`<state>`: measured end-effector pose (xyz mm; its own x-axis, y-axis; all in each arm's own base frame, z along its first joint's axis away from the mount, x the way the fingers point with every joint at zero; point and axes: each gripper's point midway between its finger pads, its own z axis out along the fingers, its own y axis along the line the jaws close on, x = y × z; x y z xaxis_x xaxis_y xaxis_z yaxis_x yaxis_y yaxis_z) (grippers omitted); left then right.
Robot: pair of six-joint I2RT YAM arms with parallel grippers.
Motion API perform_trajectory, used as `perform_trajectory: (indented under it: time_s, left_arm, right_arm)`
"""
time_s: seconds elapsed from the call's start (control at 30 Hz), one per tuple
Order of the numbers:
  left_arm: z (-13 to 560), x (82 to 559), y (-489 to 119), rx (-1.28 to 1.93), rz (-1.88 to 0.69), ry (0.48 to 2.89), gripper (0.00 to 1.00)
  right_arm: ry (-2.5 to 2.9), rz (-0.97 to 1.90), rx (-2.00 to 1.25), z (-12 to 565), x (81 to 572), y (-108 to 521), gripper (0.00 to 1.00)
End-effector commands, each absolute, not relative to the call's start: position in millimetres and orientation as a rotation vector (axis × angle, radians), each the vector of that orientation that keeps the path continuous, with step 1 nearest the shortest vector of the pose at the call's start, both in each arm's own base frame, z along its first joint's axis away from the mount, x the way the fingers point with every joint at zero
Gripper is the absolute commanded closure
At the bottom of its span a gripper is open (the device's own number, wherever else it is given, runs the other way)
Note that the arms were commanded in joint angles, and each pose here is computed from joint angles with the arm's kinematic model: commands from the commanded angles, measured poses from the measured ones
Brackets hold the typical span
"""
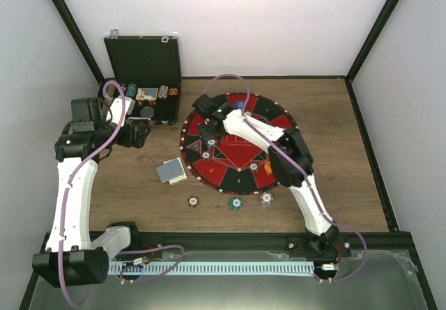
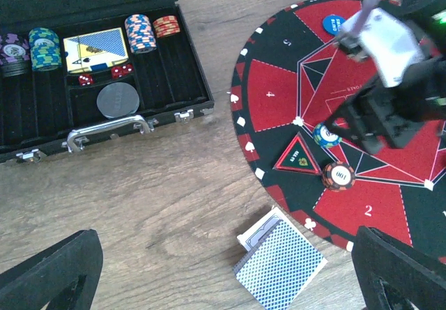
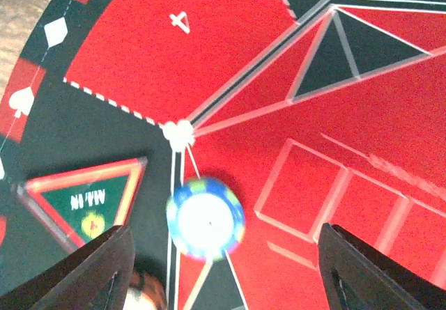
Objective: Distribute texas hold em gaming equipment
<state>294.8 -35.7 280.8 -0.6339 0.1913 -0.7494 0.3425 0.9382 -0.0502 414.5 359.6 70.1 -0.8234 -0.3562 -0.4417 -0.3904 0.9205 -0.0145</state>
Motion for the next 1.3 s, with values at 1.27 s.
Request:
perform_trajectory:
  time_s: [1.27]
  left_arm:
    - [285.8, 297.5, -35.9, 0.386, -0.237, 2.242, 0.0]
  right_arm:
    - [2.84, 0.144, -0.674, 31.7, 152.9, 281.7, 0.33]
